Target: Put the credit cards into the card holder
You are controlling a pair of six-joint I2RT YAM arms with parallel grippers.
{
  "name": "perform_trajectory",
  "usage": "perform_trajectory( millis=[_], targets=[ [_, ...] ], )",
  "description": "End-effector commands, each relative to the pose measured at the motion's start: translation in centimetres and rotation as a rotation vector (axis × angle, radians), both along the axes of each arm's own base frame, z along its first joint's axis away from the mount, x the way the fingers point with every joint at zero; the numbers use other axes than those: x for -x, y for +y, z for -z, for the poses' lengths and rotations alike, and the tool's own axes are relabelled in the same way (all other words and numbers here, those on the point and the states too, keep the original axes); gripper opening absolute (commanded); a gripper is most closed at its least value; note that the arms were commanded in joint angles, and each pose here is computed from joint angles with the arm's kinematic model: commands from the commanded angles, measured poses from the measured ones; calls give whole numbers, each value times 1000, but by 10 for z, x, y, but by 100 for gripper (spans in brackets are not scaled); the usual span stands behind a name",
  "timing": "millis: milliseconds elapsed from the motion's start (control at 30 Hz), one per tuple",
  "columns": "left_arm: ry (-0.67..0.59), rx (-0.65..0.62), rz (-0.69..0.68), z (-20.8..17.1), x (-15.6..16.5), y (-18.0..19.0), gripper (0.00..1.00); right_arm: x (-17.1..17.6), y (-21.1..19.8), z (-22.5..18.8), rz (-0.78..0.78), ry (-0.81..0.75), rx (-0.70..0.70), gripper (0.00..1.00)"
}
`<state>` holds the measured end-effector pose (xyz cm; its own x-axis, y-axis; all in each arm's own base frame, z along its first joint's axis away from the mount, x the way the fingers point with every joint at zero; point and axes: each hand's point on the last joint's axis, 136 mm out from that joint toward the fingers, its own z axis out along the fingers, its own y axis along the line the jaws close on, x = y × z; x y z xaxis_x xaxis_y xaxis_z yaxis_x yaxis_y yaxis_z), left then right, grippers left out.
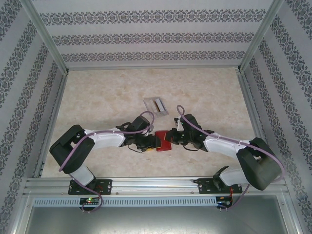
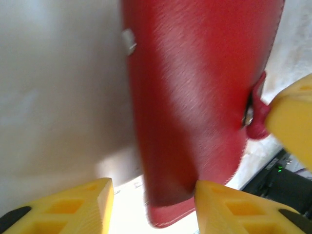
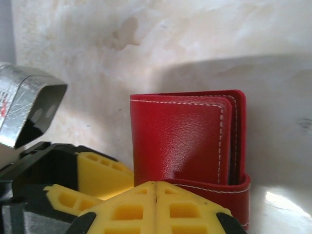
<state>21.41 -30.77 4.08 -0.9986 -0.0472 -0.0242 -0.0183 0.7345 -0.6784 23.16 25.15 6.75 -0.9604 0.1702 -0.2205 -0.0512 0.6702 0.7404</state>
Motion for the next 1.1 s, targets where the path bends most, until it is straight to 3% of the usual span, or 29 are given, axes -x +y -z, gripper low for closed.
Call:
perform_trajectory(
  millis=[0, 33, 200, 400, 633, 767, 800, 867, 900, 1067],
  targets=[
    [-41, 85, 13, -17, -5, -16, 41, -4, 15, -18, -29, -21, -116, 0],
    [-48, 96, 15, -19, -5, -18, 38, -4, 17, -19, -35, -18, -128, 0],
    [-44, 65, 13, -15, -4, -13, 0, -7, 14, -12, -27, -10, -107, 0],
    [-90, -27, -13, -15, -5, 7, 0, -6, 0, 2, -22, -26, -1, 0],
    [-37, -170, 4, -1, 3, 29, 0, -6, -23, 14, -3, -15, 137, 0],
    [-23, -187, 15, -2, 3, 33, 0, -6, -30, 15, 4, 46, 110, 0],
    [-36, -155, 15, -5, 2, 29, 6, -5, -29, 13, -2, 43, 99, 0],
    [-60, -105, 15, -11, -2, 22, 31, -4, -25, 9, -3, 49, 63, 0],
    [-66, -78, 17, -15, -3, 17, 39, -4, -21, 6, -1, 62, 28, 0],
    [-95, 58, 11, -28, -4, 2, 67, -7, -5, -24, 20, 79, -104, 0]
  ],
)
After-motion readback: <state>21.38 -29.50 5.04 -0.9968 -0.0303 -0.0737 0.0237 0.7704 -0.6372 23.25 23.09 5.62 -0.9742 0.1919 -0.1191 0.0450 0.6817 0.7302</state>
